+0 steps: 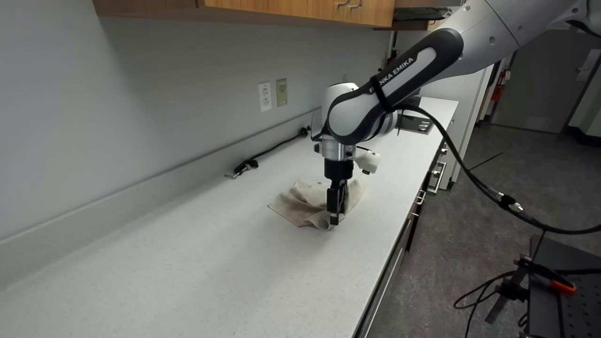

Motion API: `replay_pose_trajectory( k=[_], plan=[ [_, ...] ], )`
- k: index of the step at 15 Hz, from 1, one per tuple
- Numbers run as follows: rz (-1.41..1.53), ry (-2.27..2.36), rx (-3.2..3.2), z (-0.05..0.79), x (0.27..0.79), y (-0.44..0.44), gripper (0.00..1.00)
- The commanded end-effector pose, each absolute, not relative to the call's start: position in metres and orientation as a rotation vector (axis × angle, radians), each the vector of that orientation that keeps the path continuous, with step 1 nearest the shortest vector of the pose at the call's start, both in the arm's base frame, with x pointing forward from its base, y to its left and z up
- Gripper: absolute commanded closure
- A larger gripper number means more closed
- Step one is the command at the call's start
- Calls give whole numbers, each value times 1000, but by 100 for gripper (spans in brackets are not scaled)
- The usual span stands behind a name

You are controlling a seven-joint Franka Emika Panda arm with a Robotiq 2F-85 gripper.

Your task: Straighten out the cloth

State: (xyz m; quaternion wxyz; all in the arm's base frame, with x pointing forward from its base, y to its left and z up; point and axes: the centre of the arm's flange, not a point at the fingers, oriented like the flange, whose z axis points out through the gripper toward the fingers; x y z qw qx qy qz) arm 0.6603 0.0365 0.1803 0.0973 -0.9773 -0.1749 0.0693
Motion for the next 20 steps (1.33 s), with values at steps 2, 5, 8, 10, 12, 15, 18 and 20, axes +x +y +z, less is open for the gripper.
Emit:
replay_pose_trajectory(
  k=[2, 5, 8, 10, 12, 15, 18, 20],
  plan=[
    [223, -446, -2895, 179, 629, 34, 14],
    [267, -436, -2884, 179, 617, 39, 14],
    [312, -442, -2891, 178, 599, 48, 15],
    [323, -436, -2909, 185, 591, 53, 14],
    [313, -420, -2921, 197, 586, 57, 14],
    [284, -396, -2946, 213, 582, 62, 14],
    [287, -369, -2953, 222, 576, 62, 15],
    [270, -366, -2969, 225, 572, 61, 16]
  ],
)
